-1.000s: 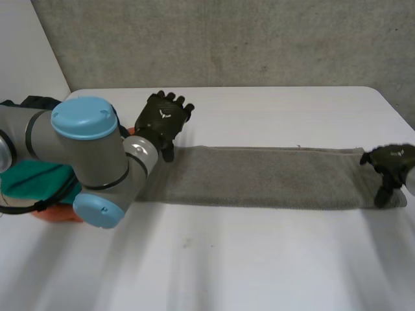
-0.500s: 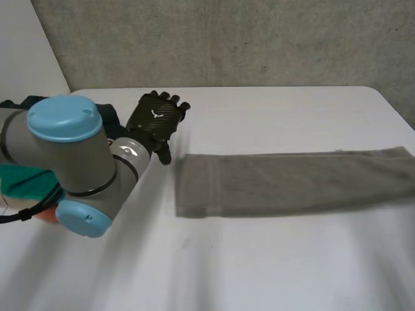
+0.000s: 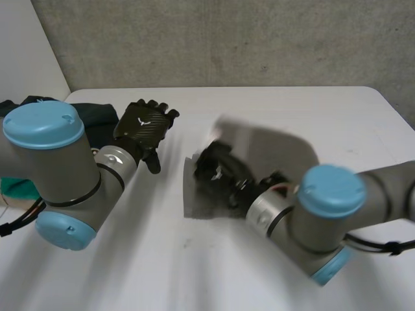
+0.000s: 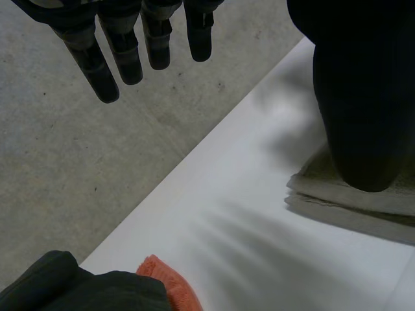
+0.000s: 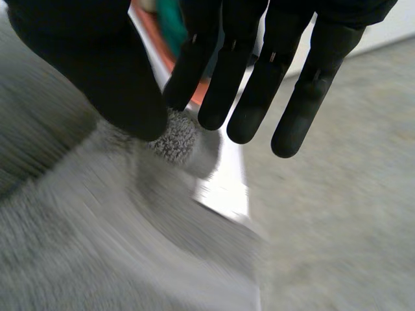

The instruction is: Fold the laundry.

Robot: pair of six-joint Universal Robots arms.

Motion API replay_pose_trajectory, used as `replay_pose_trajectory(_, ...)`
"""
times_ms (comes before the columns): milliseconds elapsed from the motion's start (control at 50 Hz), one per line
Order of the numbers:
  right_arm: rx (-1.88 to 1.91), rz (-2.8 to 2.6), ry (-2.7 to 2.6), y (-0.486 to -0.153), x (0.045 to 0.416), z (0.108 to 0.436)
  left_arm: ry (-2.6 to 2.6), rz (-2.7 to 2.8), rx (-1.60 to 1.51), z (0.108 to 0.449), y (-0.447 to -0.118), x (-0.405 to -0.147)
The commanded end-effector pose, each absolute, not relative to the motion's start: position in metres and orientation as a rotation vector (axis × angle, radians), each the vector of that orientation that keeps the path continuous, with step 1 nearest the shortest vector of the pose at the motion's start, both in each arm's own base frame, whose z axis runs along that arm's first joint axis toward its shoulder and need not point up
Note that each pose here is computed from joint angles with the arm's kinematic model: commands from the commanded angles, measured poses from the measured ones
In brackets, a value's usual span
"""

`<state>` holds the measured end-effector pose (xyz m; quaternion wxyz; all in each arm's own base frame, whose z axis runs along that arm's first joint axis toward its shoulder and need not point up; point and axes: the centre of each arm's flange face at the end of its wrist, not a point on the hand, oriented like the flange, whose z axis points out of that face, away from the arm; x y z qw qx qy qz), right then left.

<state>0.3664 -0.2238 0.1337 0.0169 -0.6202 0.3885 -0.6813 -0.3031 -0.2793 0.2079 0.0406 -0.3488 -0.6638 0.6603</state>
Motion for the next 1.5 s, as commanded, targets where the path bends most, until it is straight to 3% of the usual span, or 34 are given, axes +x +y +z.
replay_pose_trajectory(20, -1.884, -2.093, 1.441, -0.223, 0.361, 0.123, -2.015, 2.030, -1.071, 0.208, -0.278, -0.306)
replay_pose_trajectory(140, -1.425, -2.133, 1.811, -0.258, 0.311, 0.174, -1.939, 2.060, -1.084, 0.215, -0.271, -0.320)
replay_pose_trajectory(180, -1.331, -2.076, 1.912, -0.264, 0.295, 0.177, -1.909, 2.063, -1.093, 0.216, -0.267, -0.327)
replay_pose_trajectory(340, -1.230, -1.712, 2.308, -0.266, 0.252, 0.141, -1.873, 2.047, -1.115, 0.215, -0.257, -0.337)
replay_pose_trajectory(400, -1.264, -1.715, 2.452, -0.284, 0.226, 0.128, -1.871, 2.031, -1.127, 0.211, -0.253, -0.340)
replay_pose_trajectory(460, -1.270, -1.902, 2.499, -0.307, 0.209, 0.134, -1.877, 2.028, -1.130, 0.210, -0.253, -0.339)
replay_pose_trajectory(540, -1.311, -2.252, 2.289, -0.316, 0.225, 0.162, -1.884, 2.025, -1.130, 0.209, -0.253, -0.338)
replay_pose_trajectory(640, -1.421, -2.404, 1.799, -0.271, 0.293, 0.199, -1.880, 2.041, -1.117, 0.215, -0.252, -0.336)
replay_pose_trajectory(720, -1.555, -2.267, 1.510, -0.229, 0.333, 0.186, -1.880, 2.049, -1.112, 0.219, -0.250, -0.332)
replay_pose_trajectory(760, -1.650, -2.132, 1.416, -0.208, 0.349, 0.165, -1.884, 2.054, -1.107, 0.219, -0.251, -0.331)
replay_pose_trajectory(860, -1.749, -1.951, 1.388, -0.183, 0.363, 0.131, -1.913, 2.062, -1.090, 0.218, -0.258, -0.324)
replay_pose_trajectory(960, -1.651, -2.007, 1.623, -0.202, 0.355, 0.138, -1.912, 2.060, -1.076, 0.219, -0.258, -0.325)
replay_pose_trajectory(1120, -0.987, -2.054, 1.824, -0.254, 0.305, 0.213, -1.863, 2.027, -0.879, 0.236, -0.263, -0.333)
replay_pose_trajectory(1260, -0.759, -1.817, 1.947, -0.273, 0.288, 0.224, -1.789, 1.890, -0.755, 0.238, -0.252, -0.362)
replay_pose_trajectory(1380, -0.650, -1.638, 2.194, -0.300, 0.279, 0.199, -1.867, 1.709, -0.842, 0.199, -0.242, -0.400)
replay_pose_trajectory(1500, -0.644, -1.482, 2.324, -0.314, 0.282, 0.172, -2.036, 1.577, -0.880, 0.160, -0.251, -0.408)
